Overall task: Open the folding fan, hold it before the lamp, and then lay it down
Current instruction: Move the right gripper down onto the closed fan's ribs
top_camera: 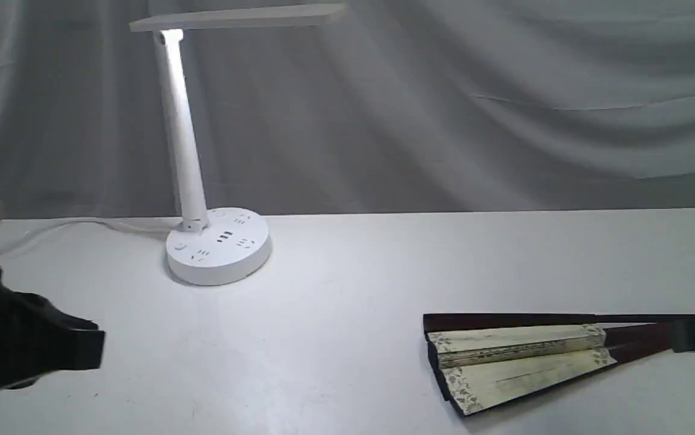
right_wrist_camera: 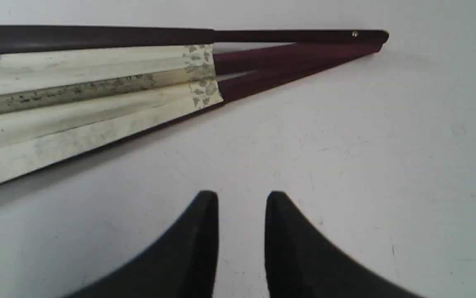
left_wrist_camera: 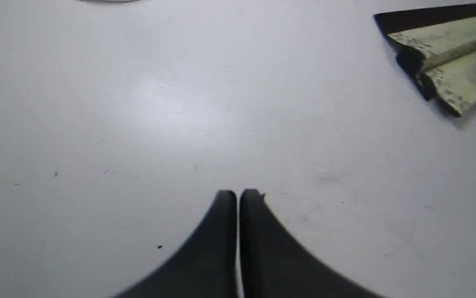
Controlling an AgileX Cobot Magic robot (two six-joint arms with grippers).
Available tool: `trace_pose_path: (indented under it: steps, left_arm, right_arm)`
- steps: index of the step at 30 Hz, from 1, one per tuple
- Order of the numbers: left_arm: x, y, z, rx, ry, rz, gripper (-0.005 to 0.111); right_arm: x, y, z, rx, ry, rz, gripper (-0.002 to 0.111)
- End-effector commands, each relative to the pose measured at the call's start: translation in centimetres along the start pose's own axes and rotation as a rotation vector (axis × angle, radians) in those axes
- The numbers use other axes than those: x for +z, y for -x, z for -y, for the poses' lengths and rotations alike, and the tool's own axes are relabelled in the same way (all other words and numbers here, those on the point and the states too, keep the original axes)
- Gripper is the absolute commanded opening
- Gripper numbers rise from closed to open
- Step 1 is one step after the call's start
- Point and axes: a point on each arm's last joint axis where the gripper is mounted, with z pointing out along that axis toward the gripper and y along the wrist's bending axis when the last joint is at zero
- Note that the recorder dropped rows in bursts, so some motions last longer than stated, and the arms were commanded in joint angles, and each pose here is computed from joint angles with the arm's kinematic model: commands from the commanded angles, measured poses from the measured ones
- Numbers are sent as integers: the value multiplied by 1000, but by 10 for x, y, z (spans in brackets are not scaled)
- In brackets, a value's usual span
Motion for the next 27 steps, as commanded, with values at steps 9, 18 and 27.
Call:
trace_pose_path:
  steps: [9,18,27]
  left_arm:
    - [55,-14,42,87,-85,-78,0]
    - [62,-18,40,63,-81,-108,0]
    - [61,-15,20,-118,-30,-125,0]
  right_arm:
    - [41,43,-14,-146,124,-85,22]
    - [82,80,-40,-411,366,-203,39]
    - [122,97,-77,-639,409,-177,43]
